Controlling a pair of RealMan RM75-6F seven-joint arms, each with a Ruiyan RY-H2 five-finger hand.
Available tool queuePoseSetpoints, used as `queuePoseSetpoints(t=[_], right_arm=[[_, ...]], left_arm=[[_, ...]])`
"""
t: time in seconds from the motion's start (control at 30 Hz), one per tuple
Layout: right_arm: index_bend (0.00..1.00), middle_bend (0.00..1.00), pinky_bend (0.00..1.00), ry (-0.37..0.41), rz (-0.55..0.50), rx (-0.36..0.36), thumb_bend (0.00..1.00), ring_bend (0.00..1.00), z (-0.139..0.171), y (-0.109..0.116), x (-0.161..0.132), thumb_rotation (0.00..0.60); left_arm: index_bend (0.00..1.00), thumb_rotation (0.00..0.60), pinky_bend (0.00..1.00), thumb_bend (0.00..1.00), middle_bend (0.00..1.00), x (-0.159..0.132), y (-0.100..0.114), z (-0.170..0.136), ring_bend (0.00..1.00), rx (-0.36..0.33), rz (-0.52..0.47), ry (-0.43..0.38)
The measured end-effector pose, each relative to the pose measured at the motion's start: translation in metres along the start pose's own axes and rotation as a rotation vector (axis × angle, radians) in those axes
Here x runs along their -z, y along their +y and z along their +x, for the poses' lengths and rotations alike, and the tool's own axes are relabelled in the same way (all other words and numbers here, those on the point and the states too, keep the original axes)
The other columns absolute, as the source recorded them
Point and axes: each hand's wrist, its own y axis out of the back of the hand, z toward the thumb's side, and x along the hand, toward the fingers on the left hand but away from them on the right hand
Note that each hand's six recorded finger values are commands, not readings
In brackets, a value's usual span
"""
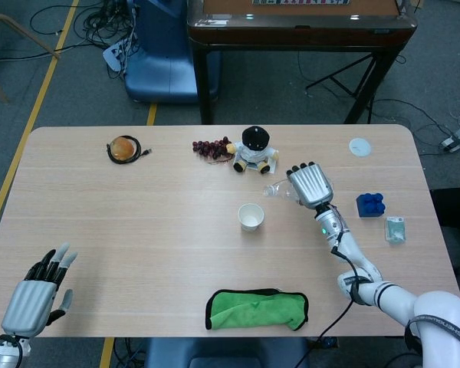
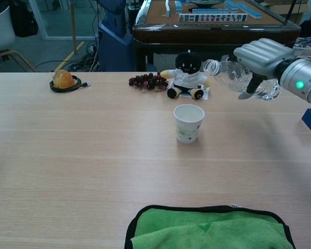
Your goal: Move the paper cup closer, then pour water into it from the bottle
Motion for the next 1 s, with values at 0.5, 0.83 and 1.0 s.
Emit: queuePoseSetpoints(t=[0.5, 0.83, 1.0], right_arm=[[0.63, 0.62, 0.64, 0.035, 0.244, -0.064, 0.14, 0.56, 0.001, -0.008, -0.004, 0.600], [0.63, 0.62, 0.64, 0.042, 0.322, -0.096, 0.16, 0.56, 0.003, -0.012, -0.011, 0.600], [0.63, 0.62, 0.64, 0.050, 0.372, -0.101, 0.17, 0.56, 0.001, -0.012, -0.015, 0.600]], left_arm=[[0.00, 0.600, 0.16, 0.45, 0.00, -0.001, 0.000, 0.000, 0.00, 0.004, 0.000, -0.006], [0.00, 0.600, 0.16, 0.45, 0.00, 0.000, 0.000, 0.000, 0.00, 0.005, -0.004, -0.004], [0.00, 0.600, 0.16, 0.45, 0.00, 0.001, 0.000, 0.001, 0.00, 0.006, -0.006, -0.003]])
